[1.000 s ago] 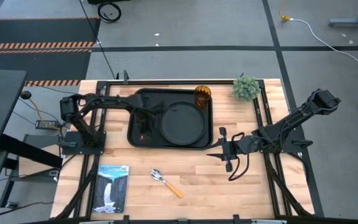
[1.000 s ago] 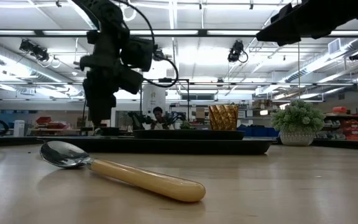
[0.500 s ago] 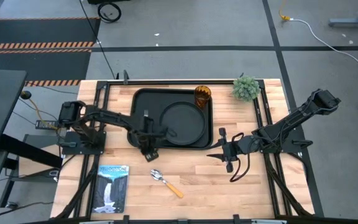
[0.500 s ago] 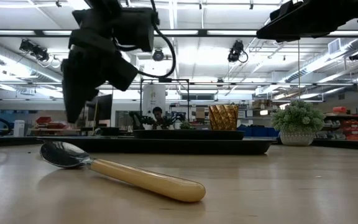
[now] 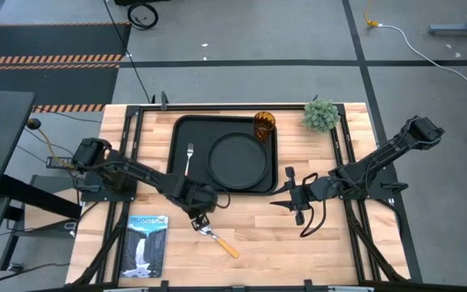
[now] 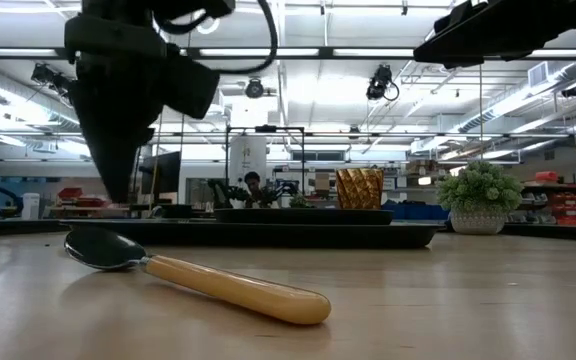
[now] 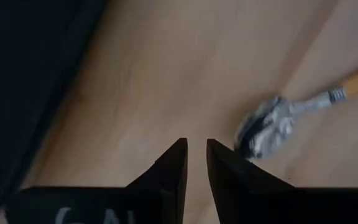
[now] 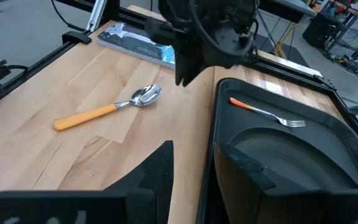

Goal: Pick and place plate/cup/fork/spoon on tray
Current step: Put the yellow spoon on the black serving tray beside the orange fork

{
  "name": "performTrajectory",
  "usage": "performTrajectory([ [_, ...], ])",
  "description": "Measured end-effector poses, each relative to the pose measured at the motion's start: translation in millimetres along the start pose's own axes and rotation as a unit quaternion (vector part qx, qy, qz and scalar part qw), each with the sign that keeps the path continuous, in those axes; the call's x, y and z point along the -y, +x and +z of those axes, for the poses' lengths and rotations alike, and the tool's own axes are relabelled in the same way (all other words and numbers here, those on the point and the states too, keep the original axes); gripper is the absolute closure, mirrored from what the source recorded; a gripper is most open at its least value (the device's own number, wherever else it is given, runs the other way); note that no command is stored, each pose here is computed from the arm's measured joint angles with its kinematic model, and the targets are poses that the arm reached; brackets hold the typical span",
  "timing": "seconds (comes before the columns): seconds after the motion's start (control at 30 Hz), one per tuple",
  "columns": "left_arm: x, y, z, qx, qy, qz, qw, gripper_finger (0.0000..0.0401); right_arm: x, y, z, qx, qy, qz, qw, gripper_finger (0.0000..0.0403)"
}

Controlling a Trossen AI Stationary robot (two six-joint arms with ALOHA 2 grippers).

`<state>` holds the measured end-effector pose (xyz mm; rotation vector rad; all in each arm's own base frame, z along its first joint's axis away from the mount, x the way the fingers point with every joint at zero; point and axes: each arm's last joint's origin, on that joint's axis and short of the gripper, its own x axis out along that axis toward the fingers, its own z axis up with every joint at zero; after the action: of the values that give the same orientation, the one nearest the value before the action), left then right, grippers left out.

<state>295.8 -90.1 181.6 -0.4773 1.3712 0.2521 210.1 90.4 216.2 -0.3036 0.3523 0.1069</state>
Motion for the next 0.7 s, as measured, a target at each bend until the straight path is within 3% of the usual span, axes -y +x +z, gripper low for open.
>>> performTrajectory([
  [0.4, 29, 3, -32, 0.113, 0.129, 0.091, 0.981, 0.0335, 0, 0, 0, 0.000, 0.007, 0.000, 1.000, 0.0280],
  [0.7, 17, 33, -61, 0.106, 0.088, 0.063, 0.988, 0.0335, 0, 0, 1, 0.004, 0.009, 0.003, 1.000, 0.0280],
])
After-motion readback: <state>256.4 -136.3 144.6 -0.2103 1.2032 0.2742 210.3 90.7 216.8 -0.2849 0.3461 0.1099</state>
